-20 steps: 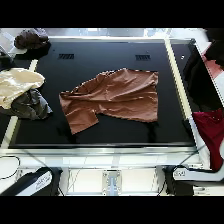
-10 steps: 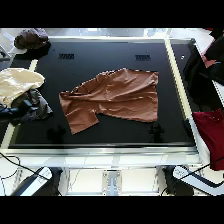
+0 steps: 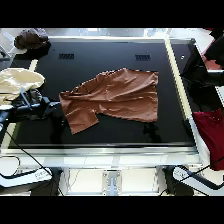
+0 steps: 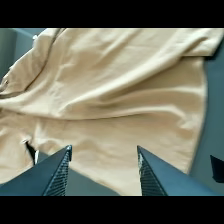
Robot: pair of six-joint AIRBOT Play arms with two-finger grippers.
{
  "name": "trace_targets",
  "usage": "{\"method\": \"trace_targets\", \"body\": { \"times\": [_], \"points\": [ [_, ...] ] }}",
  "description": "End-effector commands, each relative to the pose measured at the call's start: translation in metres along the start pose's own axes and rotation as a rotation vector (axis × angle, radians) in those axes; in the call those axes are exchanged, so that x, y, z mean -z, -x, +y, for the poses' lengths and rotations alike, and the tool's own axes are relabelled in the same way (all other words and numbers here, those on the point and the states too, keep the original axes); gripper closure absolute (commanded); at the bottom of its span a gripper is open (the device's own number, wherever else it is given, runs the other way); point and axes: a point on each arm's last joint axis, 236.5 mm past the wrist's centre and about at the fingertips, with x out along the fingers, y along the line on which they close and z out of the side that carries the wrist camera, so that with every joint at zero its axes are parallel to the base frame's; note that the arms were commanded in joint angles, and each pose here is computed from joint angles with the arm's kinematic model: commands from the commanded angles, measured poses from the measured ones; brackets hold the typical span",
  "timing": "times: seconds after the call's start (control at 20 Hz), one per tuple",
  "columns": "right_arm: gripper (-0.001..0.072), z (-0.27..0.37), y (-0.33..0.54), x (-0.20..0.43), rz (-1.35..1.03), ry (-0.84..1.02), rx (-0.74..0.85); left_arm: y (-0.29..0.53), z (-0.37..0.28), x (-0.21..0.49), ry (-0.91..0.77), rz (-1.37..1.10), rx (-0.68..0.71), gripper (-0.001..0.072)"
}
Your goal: Fold the shirts.
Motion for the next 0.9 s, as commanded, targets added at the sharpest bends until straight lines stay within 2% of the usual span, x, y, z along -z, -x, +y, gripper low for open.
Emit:
{"method": "trace_targets", "body": {
  "times": [0.0,0.15,0.3,0.8,0.85],
  "points": [
    [0.0253,0.020,-0.010,0.004,0.021,0.031,-0.041,-0.030,0.000,0.002,-0.063,0.036,0.001,0.0204],
    [0.0254,0.025,-0.013,0.006,0.029,0.039,-0.049,-0.041,0.003,0.008,-0.085,0.071,-0.015,0.0223],
    [0.0254,0.025,-0.013,0.006,0.030,0.033,-0.050,-0.040,0.024,0.014,-0.149,0.105,-0.095,0.0223],
    [0.0254,0.025,-0.013,0.006,0.030,0.029,-0.050,-0.050,0.009,0.009,-0.161,0.074,-0.082,0.0244],
    [0.0254,0.025,-0.013,0.006,0.030,0.029,-0.050,-0.053,0.007,0.009,-0.172,0.071,-0.087,0.0307]
  ]
}}
